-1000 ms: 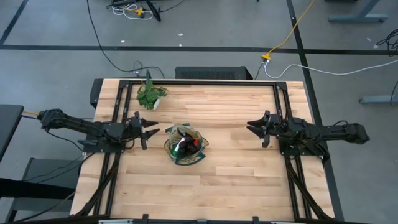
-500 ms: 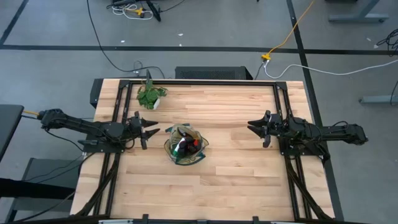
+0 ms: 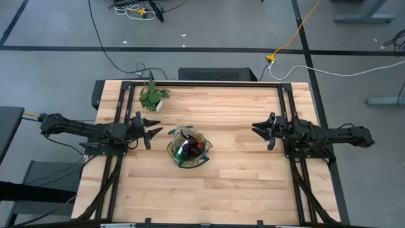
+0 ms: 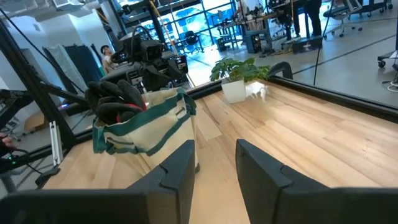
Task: Pick & Place Garden tools in Gardening bag
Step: Return to Home Position
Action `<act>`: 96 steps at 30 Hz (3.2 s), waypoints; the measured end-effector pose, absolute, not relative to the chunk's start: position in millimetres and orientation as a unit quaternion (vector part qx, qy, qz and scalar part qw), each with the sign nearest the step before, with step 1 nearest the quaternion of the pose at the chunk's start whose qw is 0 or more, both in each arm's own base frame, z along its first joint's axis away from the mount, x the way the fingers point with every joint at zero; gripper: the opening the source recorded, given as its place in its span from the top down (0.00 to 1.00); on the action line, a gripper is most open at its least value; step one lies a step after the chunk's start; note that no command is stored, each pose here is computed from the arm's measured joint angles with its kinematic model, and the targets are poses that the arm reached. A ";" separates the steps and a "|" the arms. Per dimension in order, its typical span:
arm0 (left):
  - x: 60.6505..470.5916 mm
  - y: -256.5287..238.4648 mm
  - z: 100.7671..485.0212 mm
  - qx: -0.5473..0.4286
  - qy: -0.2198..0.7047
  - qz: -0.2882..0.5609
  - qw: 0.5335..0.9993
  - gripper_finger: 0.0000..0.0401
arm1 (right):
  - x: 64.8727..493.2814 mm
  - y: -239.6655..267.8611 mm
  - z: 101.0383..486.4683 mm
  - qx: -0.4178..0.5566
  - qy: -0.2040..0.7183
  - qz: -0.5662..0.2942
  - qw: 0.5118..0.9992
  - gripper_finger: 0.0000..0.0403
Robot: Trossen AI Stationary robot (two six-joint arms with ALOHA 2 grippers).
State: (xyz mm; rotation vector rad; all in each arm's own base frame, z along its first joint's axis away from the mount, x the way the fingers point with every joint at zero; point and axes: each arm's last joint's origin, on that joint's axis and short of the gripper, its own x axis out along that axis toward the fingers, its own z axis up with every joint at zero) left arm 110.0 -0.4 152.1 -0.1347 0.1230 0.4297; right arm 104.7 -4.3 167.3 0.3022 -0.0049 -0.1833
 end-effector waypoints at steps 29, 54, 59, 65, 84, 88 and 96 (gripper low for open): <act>101.0 0.9 165.8 -0.095 -0.015 0.206 0.974 0.58 | 104.8 -4.3 167.4 0.150 -0.003 -0.091 0.984 0.71; 95.0 1.7 172.9 -0.111 -0.058 0.201 0.972 0.58 | 104.8 -4.3 167.4 0.150 -0.003 -0.091 0.984 0.71; 95.0 1.7 172.9 -0.111 -0.058 0.201 0.972 0.58 | 104.8 -4.3 167.4 0.150 -0.003 -0.091 0.984 0.71; 95.0 1.7 172.9 -0.111 -0.058 0.201 0.972 0.58 | 104.8 -4.3 167.4 0.150 -0.003 -0.091 0.984 0.71; 95.0 1.7 172.9 -0.111 -0.058 0.201 0.972 0.58 | 104.8 -4.3 167.4 0.150 -0.003 -0.091 0.984 0.71; 95.0 1.7 172.9 -0.111 -0.058 0.201 0.972 0.58 | 104.8 -4.3 167.4 0.150 -0.003 -0.091 0.984 0.71; 95.0 1.7 172.9 -0.111 -0.058 0.201 0.972 0.58 | 104.8 -4.3 167.4 0.150 -0.003 -0.091 0.984 0.71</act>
